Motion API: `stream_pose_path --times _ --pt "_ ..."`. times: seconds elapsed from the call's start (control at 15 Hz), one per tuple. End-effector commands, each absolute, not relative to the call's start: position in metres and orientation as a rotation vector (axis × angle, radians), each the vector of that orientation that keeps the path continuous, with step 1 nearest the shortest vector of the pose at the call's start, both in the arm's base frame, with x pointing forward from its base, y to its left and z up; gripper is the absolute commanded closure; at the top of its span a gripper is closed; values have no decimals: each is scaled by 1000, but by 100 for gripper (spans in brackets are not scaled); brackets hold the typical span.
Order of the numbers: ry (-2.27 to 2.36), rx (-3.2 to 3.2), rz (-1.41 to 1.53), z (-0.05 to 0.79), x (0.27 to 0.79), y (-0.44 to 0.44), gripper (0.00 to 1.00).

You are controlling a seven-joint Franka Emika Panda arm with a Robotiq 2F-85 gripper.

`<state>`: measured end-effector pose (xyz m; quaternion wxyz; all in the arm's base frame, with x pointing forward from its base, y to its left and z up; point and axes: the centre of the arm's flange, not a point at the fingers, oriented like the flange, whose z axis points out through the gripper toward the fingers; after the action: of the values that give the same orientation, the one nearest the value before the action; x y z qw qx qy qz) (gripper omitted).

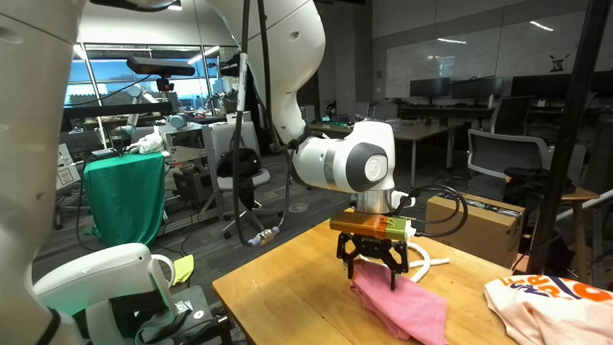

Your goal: Move the radish and peach shirt to the right, move the pink shirt to the left

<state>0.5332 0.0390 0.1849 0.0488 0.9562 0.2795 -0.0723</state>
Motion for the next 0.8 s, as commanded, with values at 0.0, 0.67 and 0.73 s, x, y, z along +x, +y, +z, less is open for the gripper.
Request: stream_pose_path --times 0.0,0.67,0.73 --pt "761 2920 -159 169 543 29 0" --pt "679 3022 -178 182 540 20 69" --pt "672 3021 -176 188 540 21 77"
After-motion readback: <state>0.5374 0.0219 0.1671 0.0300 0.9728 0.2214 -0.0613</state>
